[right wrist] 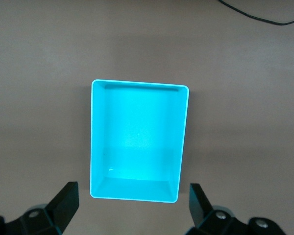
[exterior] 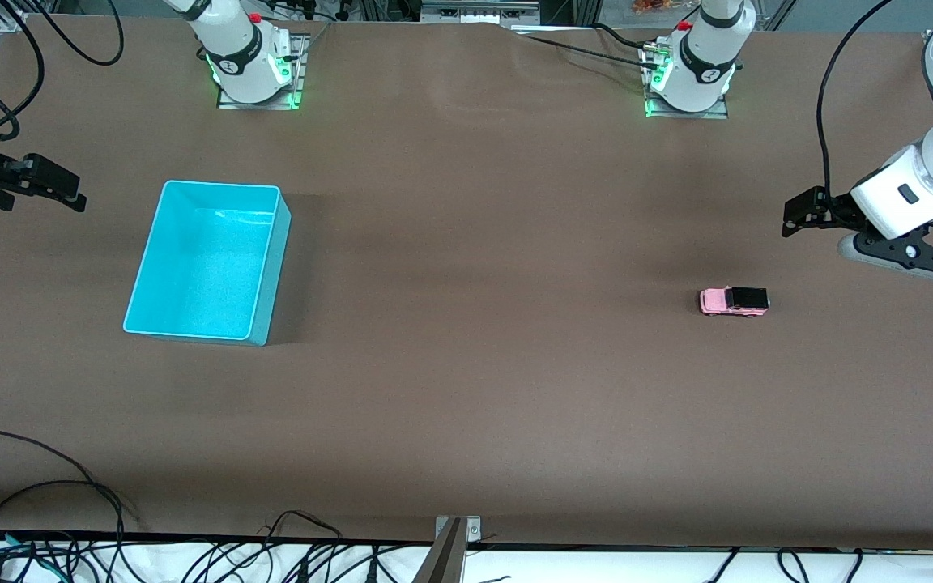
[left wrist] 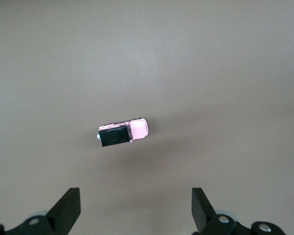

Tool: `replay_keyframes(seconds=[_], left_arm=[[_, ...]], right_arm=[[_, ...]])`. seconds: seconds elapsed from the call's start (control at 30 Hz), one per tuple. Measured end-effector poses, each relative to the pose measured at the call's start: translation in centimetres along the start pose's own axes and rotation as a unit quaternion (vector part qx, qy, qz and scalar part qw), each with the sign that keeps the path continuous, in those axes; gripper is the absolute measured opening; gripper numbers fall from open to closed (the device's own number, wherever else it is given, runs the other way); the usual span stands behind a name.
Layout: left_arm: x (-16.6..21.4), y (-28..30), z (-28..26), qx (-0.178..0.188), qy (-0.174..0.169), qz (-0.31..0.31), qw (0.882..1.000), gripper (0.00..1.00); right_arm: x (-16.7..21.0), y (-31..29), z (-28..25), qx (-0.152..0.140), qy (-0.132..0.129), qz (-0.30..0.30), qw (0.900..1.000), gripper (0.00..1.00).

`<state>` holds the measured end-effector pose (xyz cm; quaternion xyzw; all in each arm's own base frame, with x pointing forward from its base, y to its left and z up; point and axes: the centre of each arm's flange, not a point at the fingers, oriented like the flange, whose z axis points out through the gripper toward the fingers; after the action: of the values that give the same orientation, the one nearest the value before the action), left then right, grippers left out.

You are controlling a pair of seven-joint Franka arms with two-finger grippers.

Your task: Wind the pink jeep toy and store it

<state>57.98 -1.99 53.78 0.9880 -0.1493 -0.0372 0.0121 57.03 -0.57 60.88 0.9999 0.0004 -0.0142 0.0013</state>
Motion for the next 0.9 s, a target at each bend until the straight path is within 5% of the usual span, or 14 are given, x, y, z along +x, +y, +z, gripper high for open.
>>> replay_keyframes(seconds=[0.43,0.9], left_arm=[[0.6,-4.4,4.2,-0.005,-0.033,0.189,0.981,1.00],[4.6,-7.4,17.3,-0.030,-0.039,0.364,0.930,1.00]], right_arm=[[0.0,0.0,0.0,0.000,0.000,0.000,1.000,1.00],[0.0,0.0,0.0,0.000,0.000,0.000,1.000,1.00]])
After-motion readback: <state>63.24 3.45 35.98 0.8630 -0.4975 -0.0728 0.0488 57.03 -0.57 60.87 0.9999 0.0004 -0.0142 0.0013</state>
